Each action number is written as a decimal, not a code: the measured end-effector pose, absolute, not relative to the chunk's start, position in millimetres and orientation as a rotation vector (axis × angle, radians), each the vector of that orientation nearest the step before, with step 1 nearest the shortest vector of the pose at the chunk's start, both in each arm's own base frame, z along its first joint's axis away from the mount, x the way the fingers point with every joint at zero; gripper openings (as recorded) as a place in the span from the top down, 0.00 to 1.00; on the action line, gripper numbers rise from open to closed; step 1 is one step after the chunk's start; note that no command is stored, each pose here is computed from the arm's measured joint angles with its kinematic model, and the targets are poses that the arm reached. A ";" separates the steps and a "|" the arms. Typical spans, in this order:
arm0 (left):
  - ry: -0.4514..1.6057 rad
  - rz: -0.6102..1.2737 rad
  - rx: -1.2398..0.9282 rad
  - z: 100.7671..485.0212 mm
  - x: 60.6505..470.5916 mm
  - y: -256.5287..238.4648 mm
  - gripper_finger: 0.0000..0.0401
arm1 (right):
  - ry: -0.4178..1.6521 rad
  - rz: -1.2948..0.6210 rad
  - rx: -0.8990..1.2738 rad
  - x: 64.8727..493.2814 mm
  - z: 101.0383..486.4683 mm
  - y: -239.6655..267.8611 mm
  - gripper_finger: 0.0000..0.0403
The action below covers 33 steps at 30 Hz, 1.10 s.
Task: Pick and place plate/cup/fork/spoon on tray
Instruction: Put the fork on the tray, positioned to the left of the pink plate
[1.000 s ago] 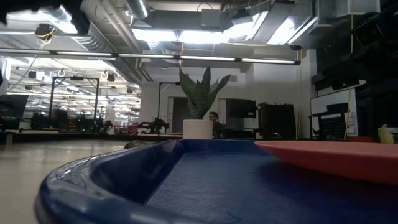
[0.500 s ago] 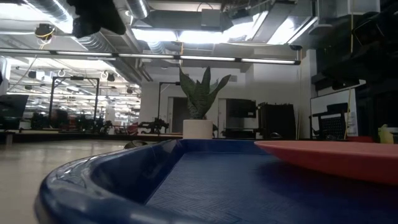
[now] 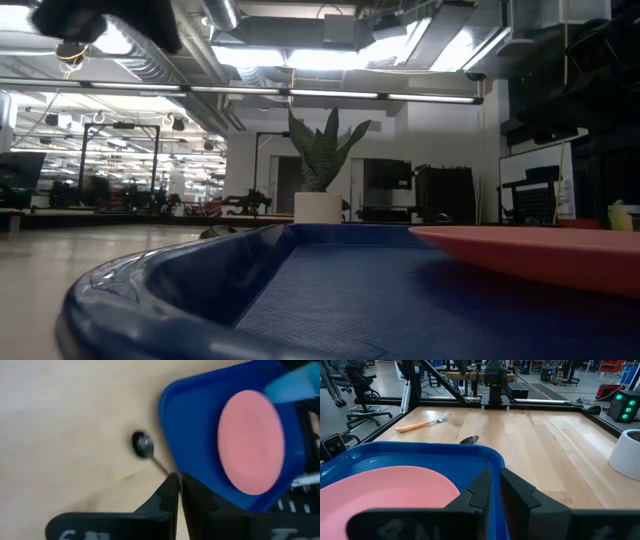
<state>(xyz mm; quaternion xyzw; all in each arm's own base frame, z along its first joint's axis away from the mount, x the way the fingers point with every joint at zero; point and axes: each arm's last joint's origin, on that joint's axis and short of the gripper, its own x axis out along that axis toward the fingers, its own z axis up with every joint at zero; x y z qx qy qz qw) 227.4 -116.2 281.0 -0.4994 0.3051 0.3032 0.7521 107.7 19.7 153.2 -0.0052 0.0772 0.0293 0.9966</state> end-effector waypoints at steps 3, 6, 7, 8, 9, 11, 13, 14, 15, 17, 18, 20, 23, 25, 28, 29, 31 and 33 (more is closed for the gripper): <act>0.692 0.741 -1.172 262.4 233.5 -131.9 0.97 | 0.155 0.059 -0.010 107.7 153.2 19.7 0.89; 0.738 0.798 -1.262 245.3 237.2 -148.4 0.97 | 0.155 0.059 -0.010 107.7 153.2 19.7 0.89; 0.749 0.806 -1.295 240.4 238.1 -155.0 0.97 | 0.155 0.058 -0.010 107.7 153.2 19.7 0.89; 0.755 0.809 -1.326 236.2 238.4 -162.1 0.97 | 0.155 0.059 -0.010 107.7 153.2 19.7 0.89; 0.758 0.811 -1.358 232.5 238.1 -169.1 0.97 | 0.155 0.059 -0.010 107.7 153.2 19.7 0.89; 0.749 0.811 -1.431 226.3 237.2 -183.1 0.97 | 0.155 0.058 -0.010 107.7 153.2 19.7 0.89; 0.742 0.809 -1.500 220.4 235.8 -196.0 0.97 | 0.155 0.059 -0.010 107.7 153.2 19.7 0.89; 0.741 0.816 -1.535 217.6 234.5 -201.6 0.97 | 0.155 0.059 -0.010 107.7 153.2 19.7 0.89; 0.746 0.827 -1.565 214.6 232.8 -206.9 0.97 | 0.155 0.059 -0.010 107.7 153.2 19.7 0.89; 0.791 0.856 -1.597 207.8 229.5 -214.9 0.97 | 0.155 0.059 -0.010 107.7 153.2 19.7 0.89; 0.822 0.862 -1.600 205.8 228.4 -217.4 0.97 | 0.155 0.059 -0.010 107.7 153.2 19.7 0.89; 0.863 0.866 -1.608 203.9 227.4 -220.2 0.97 | 0.154 0.058 -0.010 107.7 153.3 19.7 0.89; 0.855 0.881 -1.598 203.1 227.6 -218.2 0.97 | 0.155 0.059 -0.010 107.7 153.2 19.7 0.89; 0.857 0.892 -1.597 202.8 228.4 -216.6 0.97 | 0.154 0.059 -0.010 107.7 153.3 19.7 0.89; 0.858 0.906 -1.585 200.6 228.8 -216.0 0.97 | 0.155 0.059 -0.010 107.6 153.2 19.7 0.89; 0.860 0.911 -1.579 197.8 229.7 -216.9 0.97 | 0.154 0.058 -0.010 107.6 153.2 19.7 0.89; 0.866 0.929 -1.565 191.8 230.7 -218.6 0.97 | 0.155 0.059 -0.010 107.6 153.2 19.8 0.89; 0.901 0.927 -1.569 184.8 232.7 -223.5 0.97 | 0.154 0.059 -0.010 107.6 153.3 19.7 0.89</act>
